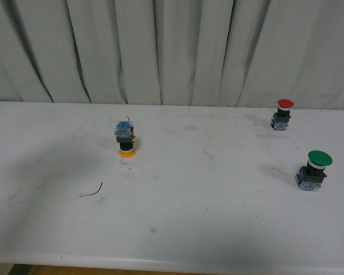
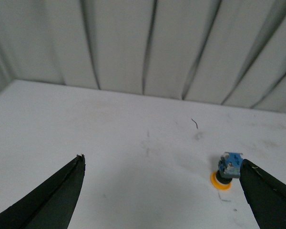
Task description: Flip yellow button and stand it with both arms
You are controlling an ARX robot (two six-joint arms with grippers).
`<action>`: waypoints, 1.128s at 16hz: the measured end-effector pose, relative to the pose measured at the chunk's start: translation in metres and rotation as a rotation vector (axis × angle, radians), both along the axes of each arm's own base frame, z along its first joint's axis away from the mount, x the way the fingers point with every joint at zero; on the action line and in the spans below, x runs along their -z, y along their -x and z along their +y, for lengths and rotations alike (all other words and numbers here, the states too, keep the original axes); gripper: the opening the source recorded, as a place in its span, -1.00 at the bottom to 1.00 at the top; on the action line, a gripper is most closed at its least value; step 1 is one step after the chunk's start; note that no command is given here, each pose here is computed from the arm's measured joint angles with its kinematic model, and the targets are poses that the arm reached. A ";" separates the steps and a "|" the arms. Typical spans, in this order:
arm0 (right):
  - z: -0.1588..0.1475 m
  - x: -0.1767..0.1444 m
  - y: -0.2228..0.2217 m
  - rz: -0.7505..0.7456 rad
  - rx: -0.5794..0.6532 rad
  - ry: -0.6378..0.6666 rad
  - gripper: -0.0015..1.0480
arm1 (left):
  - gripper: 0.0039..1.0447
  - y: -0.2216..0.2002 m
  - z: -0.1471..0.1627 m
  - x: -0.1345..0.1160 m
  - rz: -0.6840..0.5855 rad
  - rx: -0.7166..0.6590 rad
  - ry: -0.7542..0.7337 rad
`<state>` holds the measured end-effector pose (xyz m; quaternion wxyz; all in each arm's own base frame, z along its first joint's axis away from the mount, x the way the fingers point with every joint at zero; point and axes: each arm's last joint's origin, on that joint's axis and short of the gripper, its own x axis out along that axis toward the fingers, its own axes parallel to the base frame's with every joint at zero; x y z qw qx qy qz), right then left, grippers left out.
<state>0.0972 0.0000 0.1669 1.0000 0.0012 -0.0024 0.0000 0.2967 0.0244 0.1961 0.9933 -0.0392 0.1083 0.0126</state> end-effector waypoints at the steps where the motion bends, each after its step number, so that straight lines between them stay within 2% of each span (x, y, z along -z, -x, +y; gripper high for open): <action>1: 0.000 0.000 0.000 0.000 0.000 0.000 0.87 | 0.88 -0.023 -0.007 0.008 0.054 0.033 0.000; 4: 0.000 0.000 0.000 0.000 0.000 0.000 0.87 | 0.88 -0.104 -0.048 0.013 0.165 0.162 -0.006; 7: 0.000 0.000 0.000 0.000 0.000 0.000 0.87 | 0.88 -0.150 -0.087 0.004 0.240 0.214 -0.021; 13: 0.000 0.000 0.000 0.000 0.000 0.000 0.87 | 0.88 -0.173 -0.111 0.001 0.415 0.196 -0.010; 14: 0.000 0.000 0.000 0.000 0.000 0.000 0.87 | 0.88 -0.174 -0.112 0.004 0.447 0.188 -0.017; 16: 0.000 0.000 0.000 0.000 0.000 0.000 0.87 | 0.88 -0.174 -0.121 0.027 0.544 0.190 -0.017; 18: 0.000 0.000 0.000 0.000 0.000 0.000 0.87 | 0.88 -0.172 -0.134 0.038 0.564 0.209 -0.021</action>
